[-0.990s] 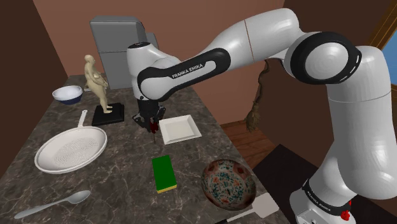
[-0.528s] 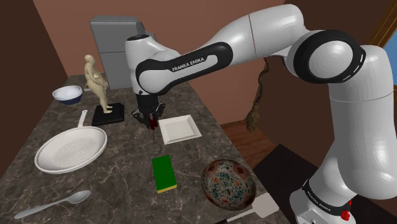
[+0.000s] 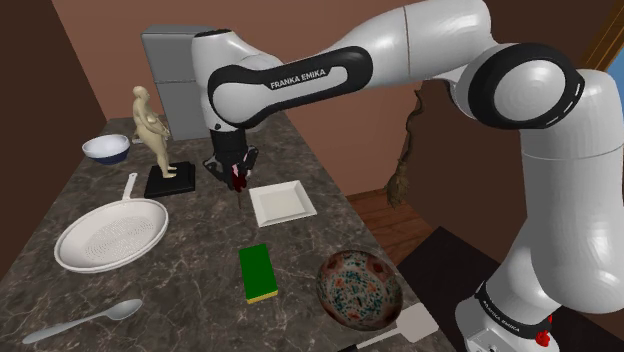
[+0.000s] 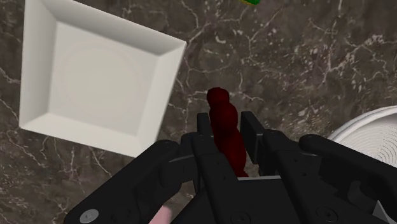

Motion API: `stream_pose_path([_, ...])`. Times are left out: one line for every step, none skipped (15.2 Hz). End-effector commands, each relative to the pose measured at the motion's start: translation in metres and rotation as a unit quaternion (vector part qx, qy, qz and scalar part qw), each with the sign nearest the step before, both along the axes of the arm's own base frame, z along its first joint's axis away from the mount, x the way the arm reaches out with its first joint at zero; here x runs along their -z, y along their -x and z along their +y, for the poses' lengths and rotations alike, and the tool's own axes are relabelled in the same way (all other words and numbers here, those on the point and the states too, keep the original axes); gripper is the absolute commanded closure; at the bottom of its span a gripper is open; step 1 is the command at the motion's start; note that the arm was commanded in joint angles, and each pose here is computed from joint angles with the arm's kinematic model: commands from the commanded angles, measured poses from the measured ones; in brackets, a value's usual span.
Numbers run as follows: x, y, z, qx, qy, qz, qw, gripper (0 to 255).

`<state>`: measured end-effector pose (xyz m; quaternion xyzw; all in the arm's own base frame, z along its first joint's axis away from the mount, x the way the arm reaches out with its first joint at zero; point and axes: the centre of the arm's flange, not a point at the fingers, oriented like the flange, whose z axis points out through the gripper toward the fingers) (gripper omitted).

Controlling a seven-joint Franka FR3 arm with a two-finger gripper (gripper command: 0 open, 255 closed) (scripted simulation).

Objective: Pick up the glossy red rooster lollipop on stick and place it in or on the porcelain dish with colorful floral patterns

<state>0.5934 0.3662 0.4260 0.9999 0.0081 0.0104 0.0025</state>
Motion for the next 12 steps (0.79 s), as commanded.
stream_pose_path([-0.01,0.0,0.0,0.0,0.0,0.0,1.0,255])
stream_pose_path([-0.016,0.0,0.0,0.0,0.0,0.0,1.0,255])
stream_pose_path([-0.021,0.0,0.0,0.0,0.0,0.0,1.0,255])
stream_pose_path([-0.026,0.0,0.0,0.0,0.0,0.0,1.0,255])
stream_pose_path([-0.032,0.0,0.0,0.0,0.0,0.0,1.0,255])
stream_pose_path([-0.037,0.0,0.0,0.0,0.0,0.0,1.0,255])
stream_pose_path([-0.042,0.0,0.0,0.0,0.0,0.0,1.0,255])
stream_pose_path([-0.047,0.0,0.0,0.0,0.0,0.0,1.0,255])
stream_pose_path([-0.053,0.0,0.0,0.0,0.0,0.0,1.0,255])
stream_pose_path([-0.056,0.0,0.0,0.0,0.0,0.0,1.0,255])
stream_pose_path([-0.058,0.013,-0.004,0.0,0.0,0.0,1.0,255])
stream_pose_path([-0.059,0.026,-0.007,0.0,0.0,0.0,1.0,255])
